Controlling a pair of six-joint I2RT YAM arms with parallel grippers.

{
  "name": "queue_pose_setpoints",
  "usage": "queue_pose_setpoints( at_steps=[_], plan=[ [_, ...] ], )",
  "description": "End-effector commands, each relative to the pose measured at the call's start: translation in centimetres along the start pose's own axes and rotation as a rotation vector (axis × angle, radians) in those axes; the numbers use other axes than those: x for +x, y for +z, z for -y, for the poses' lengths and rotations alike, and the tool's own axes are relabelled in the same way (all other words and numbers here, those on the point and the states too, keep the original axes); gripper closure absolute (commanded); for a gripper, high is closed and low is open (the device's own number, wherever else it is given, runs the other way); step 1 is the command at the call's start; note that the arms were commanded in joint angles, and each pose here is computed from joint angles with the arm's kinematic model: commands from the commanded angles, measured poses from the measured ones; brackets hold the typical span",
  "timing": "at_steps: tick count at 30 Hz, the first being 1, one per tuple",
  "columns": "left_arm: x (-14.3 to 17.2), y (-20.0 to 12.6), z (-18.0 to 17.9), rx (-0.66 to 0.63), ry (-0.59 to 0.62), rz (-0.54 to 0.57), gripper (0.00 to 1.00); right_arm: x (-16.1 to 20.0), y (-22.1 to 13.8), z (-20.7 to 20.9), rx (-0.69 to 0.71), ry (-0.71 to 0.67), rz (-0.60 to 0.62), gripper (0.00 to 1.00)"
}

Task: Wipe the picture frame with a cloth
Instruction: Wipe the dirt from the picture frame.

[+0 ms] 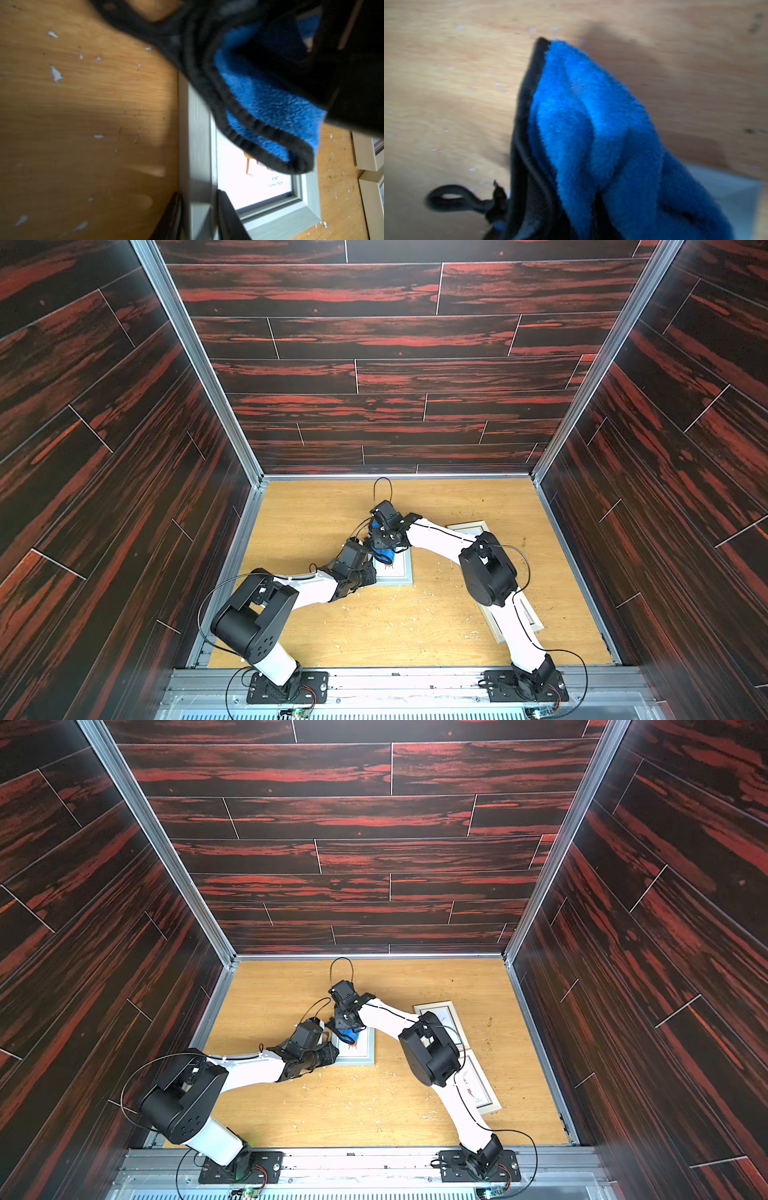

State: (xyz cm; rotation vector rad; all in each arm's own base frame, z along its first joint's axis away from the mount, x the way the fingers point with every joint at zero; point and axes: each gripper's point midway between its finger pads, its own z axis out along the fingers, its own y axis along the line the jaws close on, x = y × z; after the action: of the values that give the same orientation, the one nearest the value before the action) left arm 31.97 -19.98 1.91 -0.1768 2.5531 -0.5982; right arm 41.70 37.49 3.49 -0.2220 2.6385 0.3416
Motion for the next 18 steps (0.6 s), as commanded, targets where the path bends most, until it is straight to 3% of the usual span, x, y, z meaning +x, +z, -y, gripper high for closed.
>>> queue_pose_setpoints(
  at_steps=[1,5,8,14,18],
  plan=[
    [6.2,0.0,-6.4,-0.226,-0.039,-0.198,0.70,1.4,0.3,6.4,0.126,0.052,-0.056,1.00],
    [6.1,0.2,-6.2,-0.220,-0.041,-0.203,0.69,2.9,0.8,1.6,0.015,0.009,-0.093,1.00],
    [6.0,0.2,-6.1,-0.227,-0.037,-0.210,0.69,3.3,1.0,-0.8,0.025,-0.032,-0.101,1.00],
    [6.0,-0.2,-6.5,-0.240,-0.035,-0.198,0.68,1.6,-0.2,4.0,0.124,-0.004,-0.065,1.00],
    [6.1,0.1,-6.9,-0.258,-0.044,-0.199,0.68,2.4,-1.8,5.4,0.133,-0.037,-0.072,1.00]
  ],
)
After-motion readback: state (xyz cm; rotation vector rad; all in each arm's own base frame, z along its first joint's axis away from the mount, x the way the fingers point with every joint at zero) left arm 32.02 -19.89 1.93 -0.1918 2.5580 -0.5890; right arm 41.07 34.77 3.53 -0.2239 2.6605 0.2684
